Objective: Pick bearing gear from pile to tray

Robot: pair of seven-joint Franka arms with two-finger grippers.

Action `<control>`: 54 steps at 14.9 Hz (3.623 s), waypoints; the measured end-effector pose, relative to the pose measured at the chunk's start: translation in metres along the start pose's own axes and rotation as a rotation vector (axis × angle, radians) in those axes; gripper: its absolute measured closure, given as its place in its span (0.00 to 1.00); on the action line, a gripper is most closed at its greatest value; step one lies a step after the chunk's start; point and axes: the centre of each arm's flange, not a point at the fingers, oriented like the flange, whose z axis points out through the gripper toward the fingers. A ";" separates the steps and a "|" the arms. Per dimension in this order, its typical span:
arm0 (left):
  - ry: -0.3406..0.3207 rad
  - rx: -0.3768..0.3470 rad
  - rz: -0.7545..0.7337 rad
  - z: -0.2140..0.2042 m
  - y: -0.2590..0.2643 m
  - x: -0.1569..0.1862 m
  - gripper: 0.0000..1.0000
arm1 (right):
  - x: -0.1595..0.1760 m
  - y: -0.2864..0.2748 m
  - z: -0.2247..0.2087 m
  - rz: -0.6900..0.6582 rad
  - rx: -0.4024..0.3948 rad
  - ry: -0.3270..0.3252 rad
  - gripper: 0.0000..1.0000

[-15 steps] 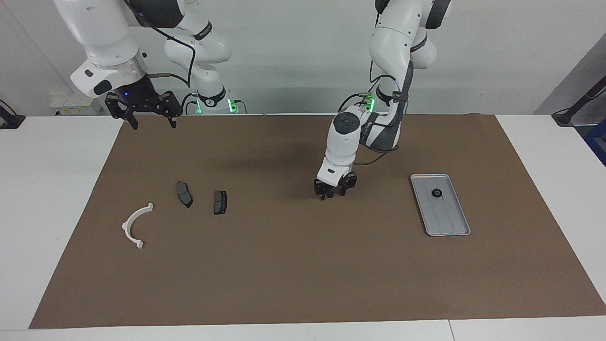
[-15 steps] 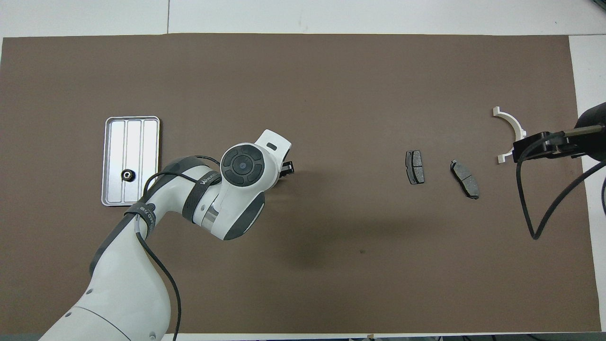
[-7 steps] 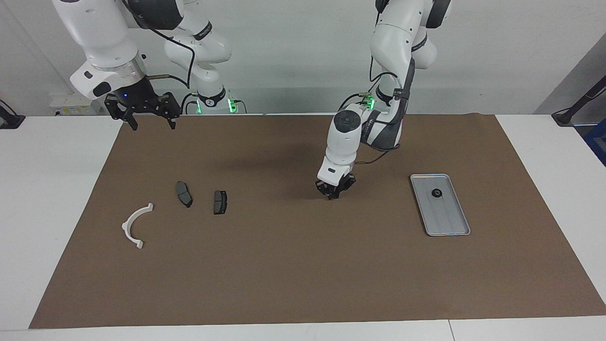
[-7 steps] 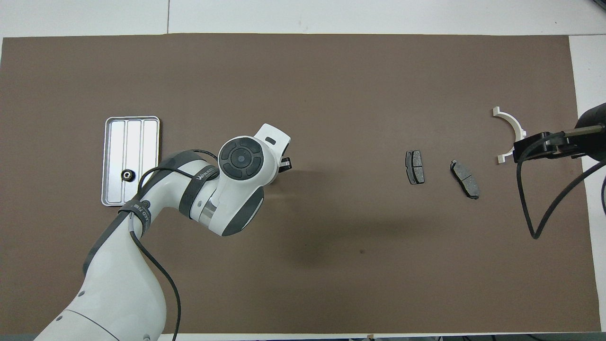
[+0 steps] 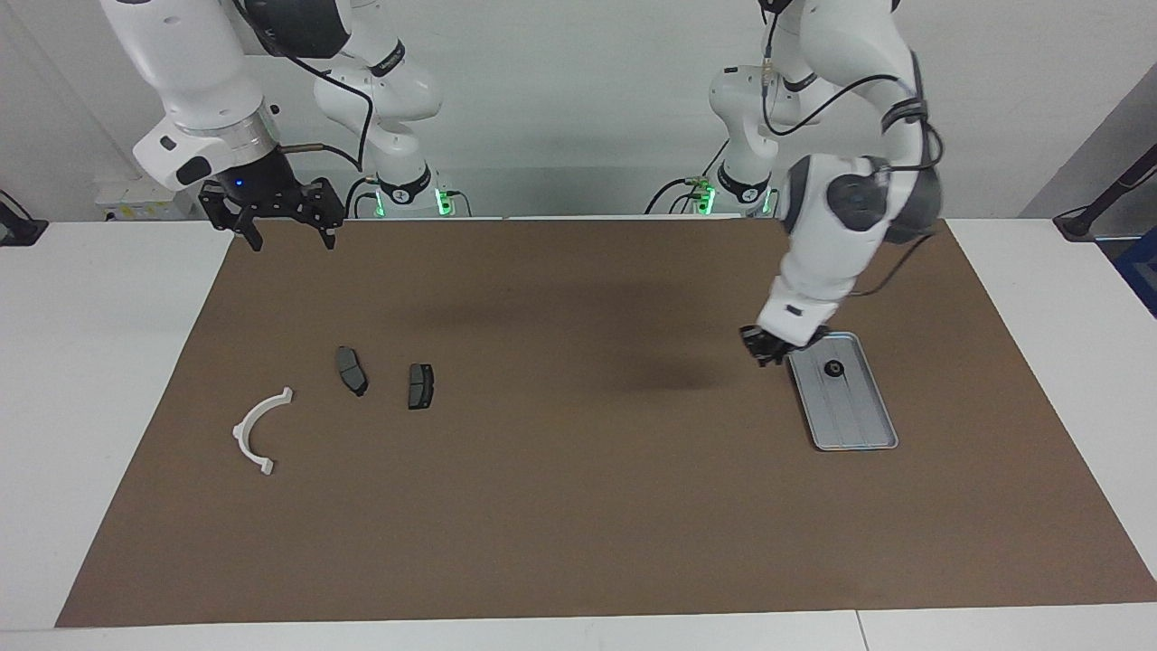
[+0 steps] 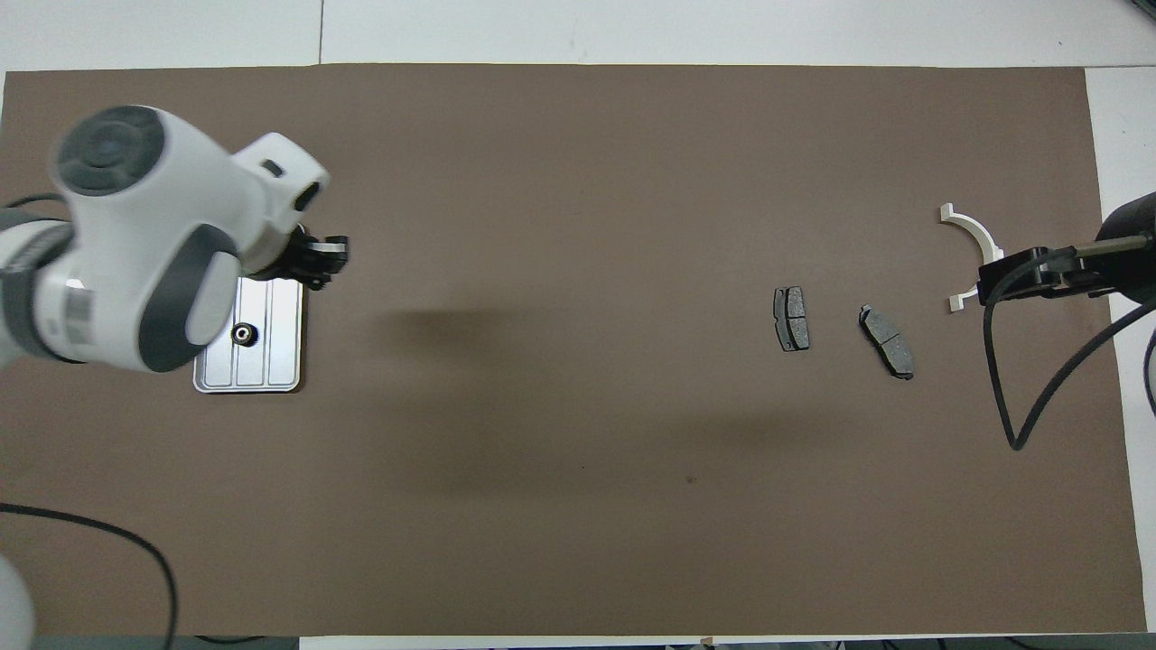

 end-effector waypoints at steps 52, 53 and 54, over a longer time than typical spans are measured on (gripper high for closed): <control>0.028 0.002 0.016 -0.194 -0.019 -0.078 0.00 | 0.000 -0.007 0.001 0.010 0.008 -0.001 0.00; 0.026 0.002 0.030 -0.194 -0.011 -0.078 0.00 | 0.000 -0.008 0.001 0.009 0.008 -0.001 0.00; 0.023 0.002 0.041 -0.192 -0.006 -0.078 0.00 | 0.000 -0.008 0.001 0.008 0.007 -0.001 0.00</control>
